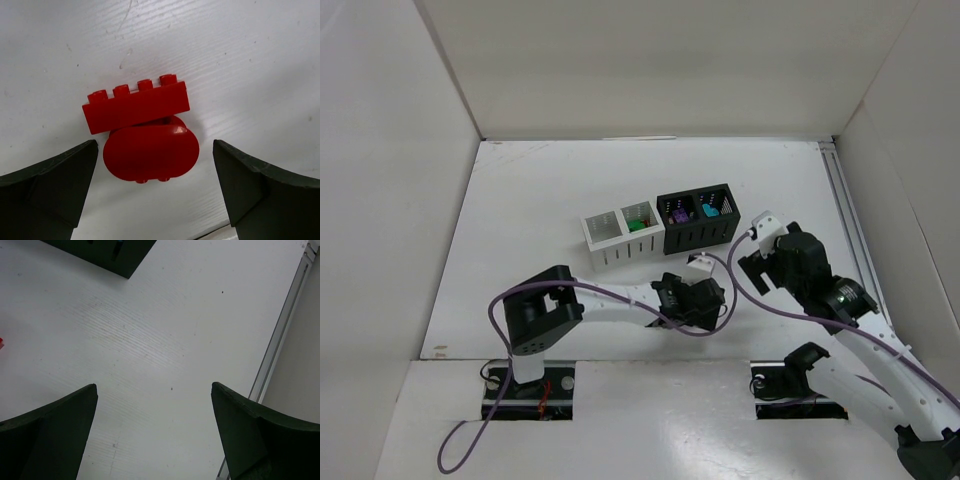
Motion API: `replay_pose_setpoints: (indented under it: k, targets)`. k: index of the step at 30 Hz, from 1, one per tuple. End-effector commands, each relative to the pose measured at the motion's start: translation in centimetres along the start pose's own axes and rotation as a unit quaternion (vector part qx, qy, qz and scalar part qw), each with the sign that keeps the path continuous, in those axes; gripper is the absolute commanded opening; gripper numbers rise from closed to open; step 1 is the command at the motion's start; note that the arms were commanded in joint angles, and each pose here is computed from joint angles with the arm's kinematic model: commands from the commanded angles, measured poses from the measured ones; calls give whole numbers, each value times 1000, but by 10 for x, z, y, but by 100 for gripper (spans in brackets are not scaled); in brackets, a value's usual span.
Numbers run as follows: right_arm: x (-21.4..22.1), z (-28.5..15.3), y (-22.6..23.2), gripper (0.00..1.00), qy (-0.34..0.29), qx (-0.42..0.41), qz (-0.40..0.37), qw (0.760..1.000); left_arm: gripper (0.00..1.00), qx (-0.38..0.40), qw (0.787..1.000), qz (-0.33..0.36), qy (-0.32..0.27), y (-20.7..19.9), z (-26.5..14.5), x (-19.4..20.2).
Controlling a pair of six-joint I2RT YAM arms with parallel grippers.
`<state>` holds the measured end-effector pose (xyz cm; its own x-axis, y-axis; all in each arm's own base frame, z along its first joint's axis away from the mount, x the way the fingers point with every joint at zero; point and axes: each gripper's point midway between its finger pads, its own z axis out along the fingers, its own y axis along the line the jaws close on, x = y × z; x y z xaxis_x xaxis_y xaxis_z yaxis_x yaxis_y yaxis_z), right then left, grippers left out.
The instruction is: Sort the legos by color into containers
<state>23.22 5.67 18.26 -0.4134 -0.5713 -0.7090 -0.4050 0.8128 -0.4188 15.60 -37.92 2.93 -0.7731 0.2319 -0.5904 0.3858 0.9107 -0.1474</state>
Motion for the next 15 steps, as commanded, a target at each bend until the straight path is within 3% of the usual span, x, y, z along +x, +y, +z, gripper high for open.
replay_pose_setpoints:
  k: [1,6,10,11,15]
  targets:
    - [0,-2,-6,100,-1,14,8,1000,97,-7,1000,-12,-28,-7,-3,-20]
    - [5,-3,-4,100,3,13,6,1000,82,-17,1000,-3,-26,-6,3,-19]
    - [4,-6,-8,100,1,17,10,1000,58,-14,1000,0,-28,-6,0,-21]
    - [4,-6,-8,100,1,17,10,1000,47,-9,999,-3,-33,-8,-4,-25]
    - [4,-6,-2,100,0,1,3,1000,34,5,999,9,-47,-3,-16,-28]
